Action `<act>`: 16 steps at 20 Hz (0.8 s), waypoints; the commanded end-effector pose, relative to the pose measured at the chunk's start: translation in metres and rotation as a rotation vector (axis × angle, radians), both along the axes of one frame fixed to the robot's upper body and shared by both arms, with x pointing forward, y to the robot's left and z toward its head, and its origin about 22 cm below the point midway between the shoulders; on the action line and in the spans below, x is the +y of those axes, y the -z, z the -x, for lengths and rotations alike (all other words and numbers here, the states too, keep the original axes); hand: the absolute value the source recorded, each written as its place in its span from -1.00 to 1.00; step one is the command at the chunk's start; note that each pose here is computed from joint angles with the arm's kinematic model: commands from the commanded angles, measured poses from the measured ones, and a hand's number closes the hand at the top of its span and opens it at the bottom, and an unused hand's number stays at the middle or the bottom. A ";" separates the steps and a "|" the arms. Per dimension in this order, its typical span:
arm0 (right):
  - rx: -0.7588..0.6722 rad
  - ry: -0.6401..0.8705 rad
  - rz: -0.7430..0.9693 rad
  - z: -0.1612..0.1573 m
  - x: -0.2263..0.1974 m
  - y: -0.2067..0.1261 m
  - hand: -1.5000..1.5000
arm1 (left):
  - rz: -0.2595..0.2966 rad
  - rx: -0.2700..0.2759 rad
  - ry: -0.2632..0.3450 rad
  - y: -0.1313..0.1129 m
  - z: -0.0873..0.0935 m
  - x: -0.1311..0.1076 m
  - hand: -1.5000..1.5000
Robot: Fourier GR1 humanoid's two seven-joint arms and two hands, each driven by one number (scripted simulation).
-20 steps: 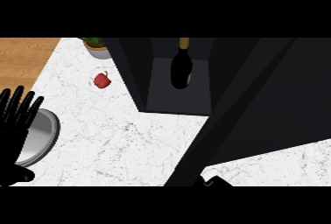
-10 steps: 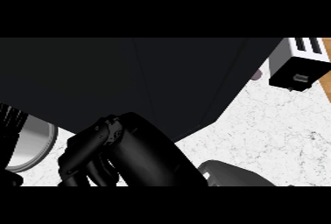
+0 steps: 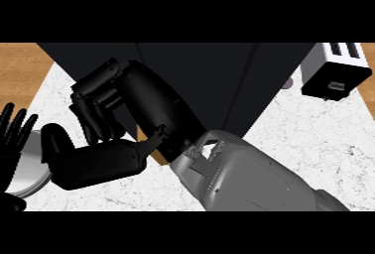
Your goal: Pick up the wine, place it into the cabinet and close the cabinet
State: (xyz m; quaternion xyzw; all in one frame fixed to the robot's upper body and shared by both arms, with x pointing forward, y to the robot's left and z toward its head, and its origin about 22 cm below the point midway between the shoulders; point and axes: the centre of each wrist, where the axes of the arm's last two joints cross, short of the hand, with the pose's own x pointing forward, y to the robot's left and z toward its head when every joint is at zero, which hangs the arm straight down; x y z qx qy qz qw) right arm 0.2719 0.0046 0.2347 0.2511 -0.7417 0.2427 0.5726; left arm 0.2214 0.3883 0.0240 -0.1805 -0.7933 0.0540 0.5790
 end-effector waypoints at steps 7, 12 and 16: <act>0.060 0.098 -0.007 -0.063 -0.037 0.032 1.00 | -0.009 0.004 -0.049 -0.002 -0.009 0.015 -1.00; 0.034 0.133 0.021 -0.089 -0.053 0.042 1.00 | -0.013 0.001 -0.033 -0.008 -0.004 0.033 -1.00; 0.033 0.130 0.044 -0.097 -0.054 0.060 1.00 | -0.003 0.002 -0.029 -0.009 -0.011 0.016 -1.00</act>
